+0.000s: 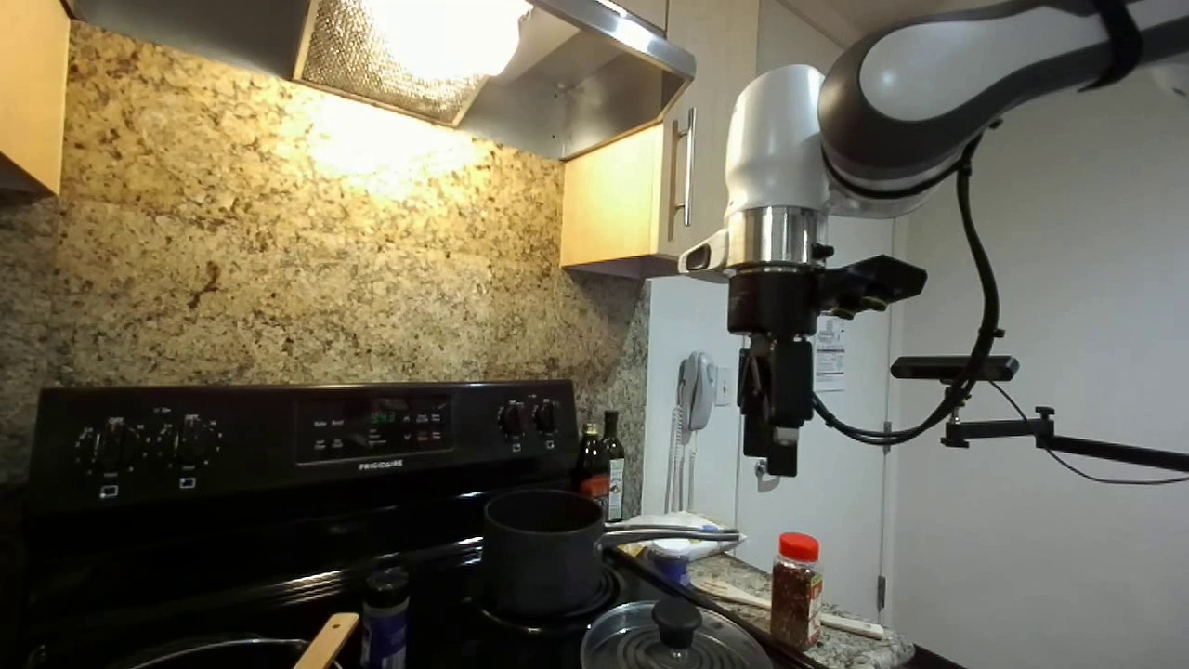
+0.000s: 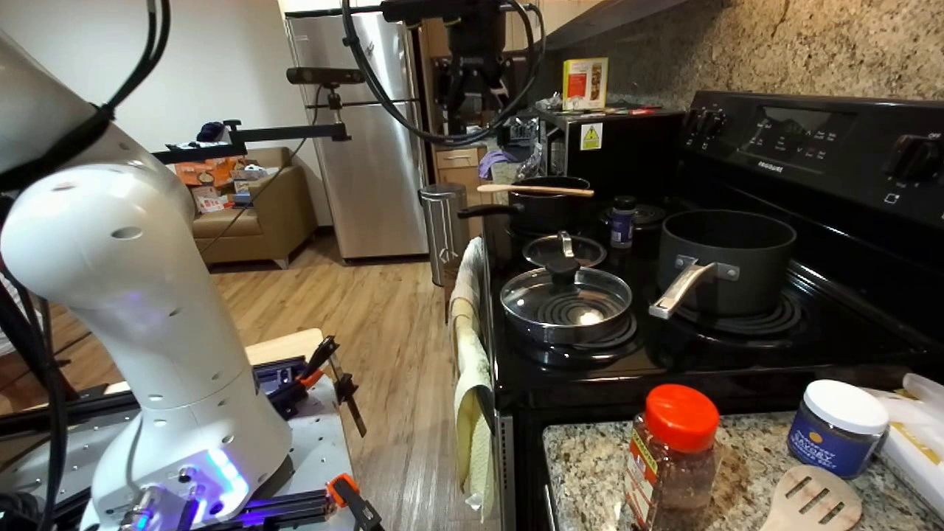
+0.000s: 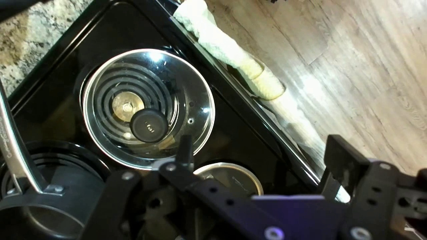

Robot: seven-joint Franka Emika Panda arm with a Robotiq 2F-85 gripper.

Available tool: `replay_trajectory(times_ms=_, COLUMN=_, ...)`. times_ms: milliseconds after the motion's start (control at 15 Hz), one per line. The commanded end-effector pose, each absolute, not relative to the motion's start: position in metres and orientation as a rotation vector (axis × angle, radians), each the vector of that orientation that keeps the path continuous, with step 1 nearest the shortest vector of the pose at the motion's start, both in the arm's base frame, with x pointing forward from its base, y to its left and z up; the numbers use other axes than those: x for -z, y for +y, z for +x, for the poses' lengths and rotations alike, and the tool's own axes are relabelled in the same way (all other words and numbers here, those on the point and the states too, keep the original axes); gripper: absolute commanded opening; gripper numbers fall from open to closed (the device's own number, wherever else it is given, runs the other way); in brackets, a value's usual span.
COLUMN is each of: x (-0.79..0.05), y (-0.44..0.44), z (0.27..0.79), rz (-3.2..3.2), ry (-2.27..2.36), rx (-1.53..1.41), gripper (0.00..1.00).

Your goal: Take the lid off the pot on the top plate on the stove

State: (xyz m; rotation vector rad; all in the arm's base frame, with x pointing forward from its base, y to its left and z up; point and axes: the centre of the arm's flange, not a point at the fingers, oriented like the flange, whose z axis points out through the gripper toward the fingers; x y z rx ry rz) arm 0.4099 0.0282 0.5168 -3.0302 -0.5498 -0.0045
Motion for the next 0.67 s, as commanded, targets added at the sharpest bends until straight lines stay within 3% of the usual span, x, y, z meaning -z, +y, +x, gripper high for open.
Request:
replay_trajectory(times_ms=0, x=-0.514, y=0.024, z=0.390, rz=-2.996, ry=-0.520, rx=-0.011, gripper=1.00)
replay_trajectory(times_ms=600, x=-0.509, y=0.021, z=0.393, rz=-3.020, ry=-0.526, rx=-0.017, gripper=1.00)
